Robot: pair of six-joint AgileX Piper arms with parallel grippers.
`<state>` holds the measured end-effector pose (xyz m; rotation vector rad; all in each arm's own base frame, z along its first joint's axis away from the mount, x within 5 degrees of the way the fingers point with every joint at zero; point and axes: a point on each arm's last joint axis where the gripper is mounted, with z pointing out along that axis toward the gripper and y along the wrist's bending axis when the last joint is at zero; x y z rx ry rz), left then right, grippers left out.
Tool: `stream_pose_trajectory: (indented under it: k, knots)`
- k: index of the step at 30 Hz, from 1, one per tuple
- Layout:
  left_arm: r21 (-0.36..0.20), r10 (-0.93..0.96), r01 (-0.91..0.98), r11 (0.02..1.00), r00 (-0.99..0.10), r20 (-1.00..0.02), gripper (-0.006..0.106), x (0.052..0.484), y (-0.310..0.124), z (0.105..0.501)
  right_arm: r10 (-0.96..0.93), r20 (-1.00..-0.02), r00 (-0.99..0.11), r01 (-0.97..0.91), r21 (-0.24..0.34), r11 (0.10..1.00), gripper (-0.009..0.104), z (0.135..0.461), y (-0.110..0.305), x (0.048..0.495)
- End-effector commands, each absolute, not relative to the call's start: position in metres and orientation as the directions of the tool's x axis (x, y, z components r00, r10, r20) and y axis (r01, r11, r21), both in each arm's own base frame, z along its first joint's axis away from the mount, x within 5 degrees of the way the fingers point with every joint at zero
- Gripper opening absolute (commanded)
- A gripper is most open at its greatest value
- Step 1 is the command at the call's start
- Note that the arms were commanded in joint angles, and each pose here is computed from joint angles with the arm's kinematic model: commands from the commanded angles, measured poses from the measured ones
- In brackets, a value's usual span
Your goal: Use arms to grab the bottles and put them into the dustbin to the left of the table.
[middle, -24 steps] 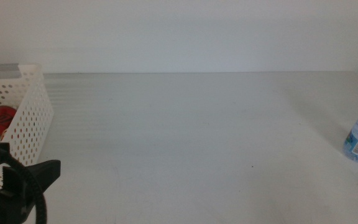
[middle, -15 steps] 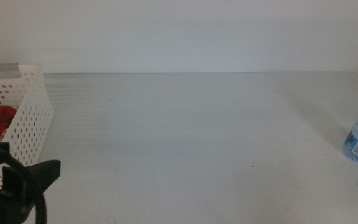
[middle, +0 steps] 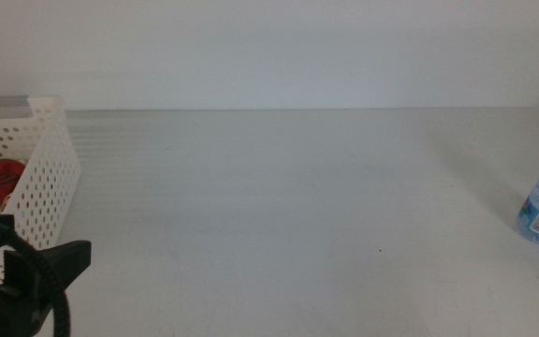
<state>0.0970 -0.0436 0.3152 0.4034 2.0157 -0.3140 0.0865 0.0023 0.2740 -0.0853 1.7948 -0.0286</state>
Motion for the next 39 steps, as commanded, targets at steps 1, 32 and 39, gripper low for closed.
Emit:
stream_pose_trajectory:
  k: [1, 32, 39]
  knots:
    - [-0.062, 0.096, 0.404, 0.912, -0.360, -0.928, 0.090, 0.099, -0.044, 0.330, -0.175, -0.974, -0.142, -0.032, -0.172, 0.985, 0.076, 0.298, 0.001, 0.098]
    - [-0.063, 0.096, 0.404, 0.912, -0.360, -0.928, 0.090, 0.099, -0.044, 0.330, -0.070, -0.990, -0.126, -0.045, -0.065, 0.997, 0.076, 0.267, 0.004, 0.116]
    - [-0.063, 0.096, 0.404, 0.912, -0.360, -0.928, 0.090, 0.099, -0.044, 0.330, -0.046, -0.993, -0.111, -0.040, -0.042, 0.998, 0.076, 0.256, 0.004, 0.115]
